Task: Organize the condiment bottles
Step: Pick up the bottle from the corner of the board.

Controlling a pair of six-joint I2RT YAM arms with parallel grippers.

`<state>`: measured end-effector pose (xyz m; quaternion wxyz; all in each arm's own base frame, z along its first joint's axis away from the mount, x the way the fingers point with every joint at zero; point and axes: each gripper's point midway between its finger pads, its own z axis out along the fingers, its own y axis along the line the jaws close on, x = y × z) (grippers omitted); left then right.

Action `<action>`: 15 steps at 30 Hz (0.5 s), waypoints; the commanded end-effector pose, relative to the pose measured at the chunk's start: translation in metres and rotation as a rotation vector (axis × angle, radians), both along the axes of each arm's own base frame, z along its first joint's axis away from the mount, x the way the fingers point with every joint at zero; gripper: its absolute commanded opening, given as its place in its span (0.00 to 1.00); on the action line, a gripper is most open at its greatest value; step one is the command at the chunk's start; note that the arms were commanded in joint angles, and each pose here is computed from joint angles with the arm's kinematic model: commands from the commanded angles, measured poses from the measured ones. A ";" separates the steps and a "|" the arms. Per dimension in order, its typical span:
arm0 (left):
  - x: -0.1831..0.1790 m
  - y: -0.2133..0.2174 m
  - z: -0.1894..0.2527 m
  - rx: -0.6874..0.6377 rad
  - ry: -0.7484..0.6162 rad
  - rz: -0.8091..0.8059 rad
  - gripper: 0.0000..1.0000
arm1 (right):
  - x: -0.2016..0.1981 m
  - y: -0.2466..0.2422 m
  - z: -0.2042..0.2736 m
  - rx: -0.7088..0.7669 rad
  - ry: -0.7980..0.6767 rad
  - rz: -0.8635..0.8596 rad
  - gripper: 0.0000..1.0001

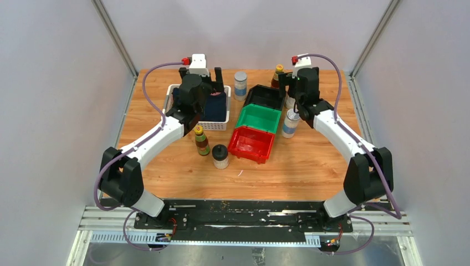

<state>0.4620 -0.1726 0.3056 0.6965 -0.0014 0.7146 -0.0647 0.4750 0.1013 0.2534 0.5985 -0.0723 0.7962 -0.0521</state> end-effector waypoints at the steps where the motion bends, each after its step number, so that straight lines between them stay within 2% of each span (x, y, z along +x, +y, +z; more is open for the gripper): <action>1: -0.002 0.001 0.012 -0.034 -0.038 -0.003 1.00 | -0.010 -0.001 0.034 0.012 -0.131 -0.005 1.00; 6: -0.002 0.000 0.011 -0.047 -0.038 -0.007 1.00 | -0.007 -0.002 0.032 0.004 -0.107 -0.018 0.99; 9: -0.003 -0.001 0.009 -0.058 -0.039 -0.010 1.00 | -0.005 0.000 0.032 0.036 -0.096 -0.027 0.95; 15: -0.003 -0.002 0.007 -0.065 -0.046 -0.017 1.00 | -0.010 0.019 0.041 0.106 -0.129 0.072 0.94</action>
